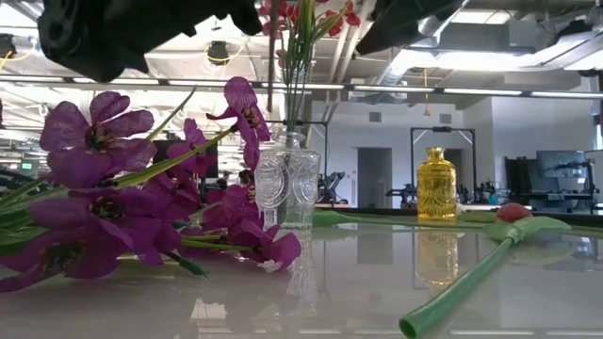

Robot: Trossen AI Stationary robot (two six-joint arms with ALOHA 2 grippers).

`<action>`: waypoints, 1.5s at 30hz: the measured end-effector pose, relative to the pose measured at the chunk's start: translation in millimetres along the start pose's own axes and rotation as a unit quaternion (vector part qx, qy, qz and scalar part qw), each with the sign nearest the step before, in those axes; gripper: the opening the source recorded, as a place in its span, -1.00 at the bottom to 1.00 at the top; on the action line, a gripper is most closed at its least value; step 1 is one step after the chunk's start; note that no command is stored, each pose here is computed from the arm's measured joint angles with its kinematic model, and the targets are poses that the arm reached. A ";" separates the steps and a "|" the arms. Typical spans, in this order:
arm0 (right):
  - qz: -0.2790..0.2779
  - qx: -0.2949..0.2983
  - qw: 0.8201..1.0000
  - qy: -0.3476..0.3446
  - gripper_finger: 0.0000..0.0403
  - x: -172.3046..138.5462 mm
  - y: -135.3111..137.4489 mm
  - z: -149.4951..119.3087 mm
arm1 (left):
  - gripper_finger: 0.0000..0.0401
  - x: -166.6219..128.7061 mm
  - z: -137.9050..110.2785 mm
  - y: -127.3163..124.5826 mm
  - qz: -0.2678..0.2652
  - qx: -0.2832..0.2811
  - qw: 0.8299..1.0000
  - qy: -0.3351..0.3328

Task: Sort flowers into vase by color
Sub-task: Put the pink flowers into the yellow vase

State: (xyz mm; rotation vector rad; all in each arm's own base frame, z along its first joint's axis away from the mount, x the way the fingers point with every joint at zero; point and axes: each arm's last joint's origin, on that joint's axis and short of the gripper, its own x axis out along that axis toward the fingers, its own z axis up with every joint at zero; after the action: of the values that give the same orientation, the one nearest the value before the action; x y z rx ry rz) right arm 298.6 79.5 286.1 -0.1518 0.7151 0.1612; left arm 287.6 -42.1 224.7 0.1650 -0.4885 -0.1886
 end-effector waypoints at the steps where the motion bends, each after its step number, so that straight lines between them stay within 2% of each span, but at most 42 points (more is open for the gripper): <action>1: 0.000 -0.004 1.000 0.000 0.39 0.0 0.0 0.0 | -1.00 -0.2 -2.0 1.2 0.003 0.002 1.000 0.001; 6: -0.001 -0.020 1.000 0.001 0.39 0.1 -1.5 -0.1 | -1.00 3.0 -14.9 5.7 0.013 0.017 1.000 0.015; 14: -0.001 -0.019 1.000 0.007 0.39 0.1 -1.3 -1.4 | -1.00 7.9 -21.5 10.0 0.016 0.038 0.999 0.019; 20: -0.001 -0.020 1.000 0.010 0.39 0.1 -1.3 -1.9 | -1.00 7.4 -28.7 9.5 0.010 0.025 0.998 0.055; 27: -0.001 -0.018 1.000 0.006 0.39 0.1 -1.3 -1.2 | -1.00 6.2 -36.1 9.6 0.030 -0.028 0.995 0.096; 36: -0.001 0.027 0.999 0.044 0.39 -0.4 -1.3 -8.5 | -1.00 3.8 -45.9 7.9 0.030 -0.056 0.987 0.148; 40: -0.003 0.047 0.997 0.055 0.39 -0.6 -1.2 -10.7 | -0.91 3.6 -46.6 7.7 0.030 -0.059 0.986 0.151; 45: -0.003 0.058 0.996 0.062 0.39 -0.9 -0.4 -11.9 | -0.69 2.6 -48.7 7.3 0.028 -0.061 0.983 0.171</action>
State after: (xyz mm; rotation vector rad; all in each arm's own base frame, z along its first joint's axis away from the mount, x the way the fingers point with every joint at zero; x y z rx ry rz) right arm 290.4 76.7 277.8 -0.0519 0.8449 0.1053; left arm 314.3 -30.2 184.9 0.0613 -0.1377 -0.1312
